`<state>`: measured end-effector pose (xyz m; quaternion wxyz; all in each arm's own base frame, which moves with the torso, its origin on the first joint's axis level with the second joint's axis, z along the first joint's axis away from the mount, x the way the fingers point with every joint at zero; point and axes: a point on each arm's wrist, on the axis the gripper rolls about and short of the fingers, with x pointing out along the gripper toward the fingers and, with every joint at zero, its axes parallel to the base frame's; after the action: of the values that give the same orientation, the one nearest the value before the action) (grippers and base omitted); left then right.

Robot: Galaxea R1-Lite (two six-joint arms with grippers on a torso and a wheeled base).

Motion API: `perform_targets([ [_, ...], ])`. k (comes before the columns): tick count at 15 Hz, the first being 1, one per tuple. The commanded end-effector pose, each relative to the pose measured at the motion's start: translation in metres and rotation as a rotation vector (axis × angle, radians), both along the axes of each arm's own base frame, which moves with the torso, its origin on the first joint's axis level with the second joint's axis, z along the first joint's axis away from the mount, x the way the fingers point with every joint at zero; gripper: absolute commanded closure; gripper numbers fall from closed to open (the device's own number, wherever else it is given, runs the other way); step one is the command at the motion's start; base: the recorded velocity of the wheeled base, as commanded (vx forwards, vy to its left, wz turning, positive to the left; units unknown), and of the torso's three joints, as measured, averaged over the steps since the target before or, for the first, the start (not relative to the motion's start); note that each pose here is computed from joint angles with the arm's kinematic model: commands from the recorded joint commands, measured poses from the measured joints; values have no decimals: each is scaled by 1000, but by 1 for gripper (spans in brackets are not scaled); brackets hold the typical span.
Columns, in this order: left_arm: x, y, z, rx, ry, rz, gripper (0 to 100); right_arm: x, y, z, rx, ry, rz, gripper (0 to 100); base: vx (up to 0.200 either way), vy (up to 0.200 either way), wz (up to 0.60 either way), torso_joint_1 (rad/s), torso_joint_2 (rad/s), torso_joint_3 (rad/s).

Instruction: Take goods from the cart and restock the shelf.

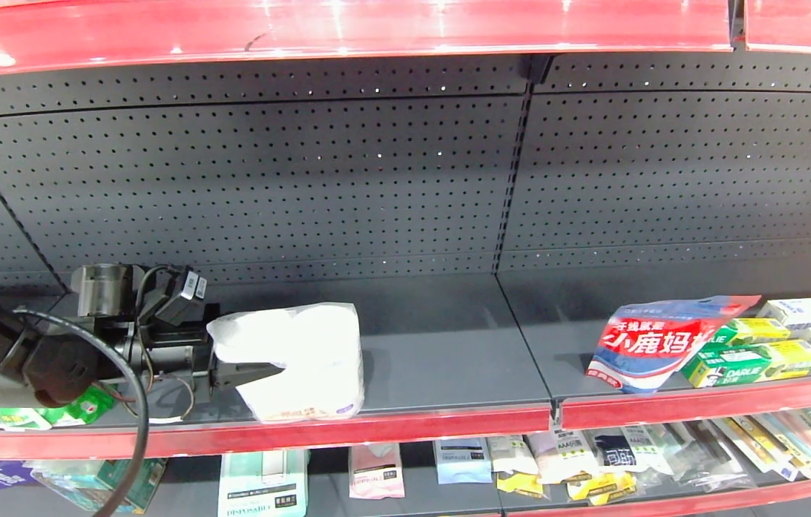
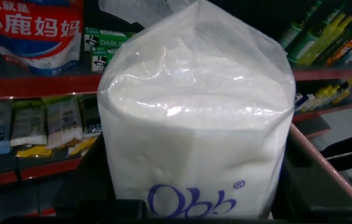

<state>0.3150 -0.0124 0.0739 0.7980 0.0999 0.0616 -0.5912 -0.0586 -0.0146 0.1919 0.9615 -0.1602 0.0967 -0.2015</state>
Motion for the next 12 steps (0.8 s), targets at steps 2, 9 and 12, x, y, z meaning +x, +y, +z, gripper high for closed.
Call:
perform_targets([
  [2,3,1,-2,1,8,4,100,0,0,0,0,-2,0,100,0,0,0,0,0,0],
  [9,3,1,-5,4,5,4,0,0,0,0,0,-3,0,100,0,0,0,0,0,0],
  [12,4,2,-3,1,12,9,0,0,0,0,0,-2,0,100,0,0,0,0,0,0],
])
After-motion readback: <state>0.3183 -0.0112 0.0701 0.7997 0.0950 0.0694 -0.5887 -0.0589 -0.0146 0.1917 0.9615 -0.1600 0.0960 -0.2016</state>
